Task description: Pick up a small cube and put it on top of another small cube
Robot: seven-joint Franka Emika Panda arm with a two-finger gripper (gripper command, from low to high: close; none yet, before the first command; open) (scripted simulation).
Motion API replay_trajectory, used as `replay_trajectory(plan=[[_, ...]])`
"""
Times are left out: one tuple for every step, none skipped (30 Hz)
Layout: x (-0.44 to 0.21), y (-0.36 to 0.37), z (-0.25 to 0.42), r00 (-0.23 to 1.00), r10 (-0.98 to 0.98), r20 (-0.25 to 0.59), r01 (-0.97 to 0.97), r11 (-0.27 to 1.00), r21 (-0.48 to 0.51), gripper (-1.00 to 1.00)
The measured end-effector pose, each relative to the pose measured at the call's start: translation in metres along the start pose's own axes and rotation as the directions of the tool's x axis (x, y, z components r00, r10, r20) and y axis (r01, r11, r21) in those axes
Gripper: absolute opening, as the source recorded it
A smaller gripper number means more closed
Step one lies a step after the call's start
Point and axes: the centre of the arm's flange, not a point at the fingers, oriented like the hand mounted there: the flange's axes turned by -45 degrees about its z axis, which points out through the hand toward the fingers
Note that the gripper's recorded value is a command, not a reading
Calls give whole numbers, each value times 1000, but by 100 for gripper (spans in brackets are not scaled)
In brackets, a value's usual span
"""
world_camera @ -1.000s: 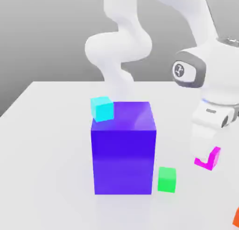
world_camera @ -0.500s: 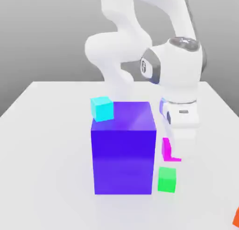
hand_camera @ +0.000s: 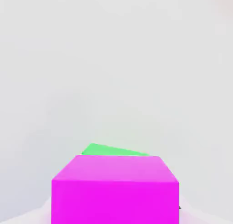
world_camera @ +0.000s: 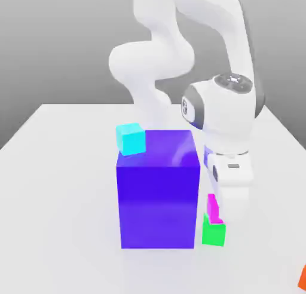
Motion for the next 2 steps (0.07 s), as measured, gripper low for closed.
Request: replay_trajectory(plan=[[-1,-1,3,1000,1,4,-1,1000,-1,100],[-1,-1,3,1000,1,4,-1,1000,-1,100]])
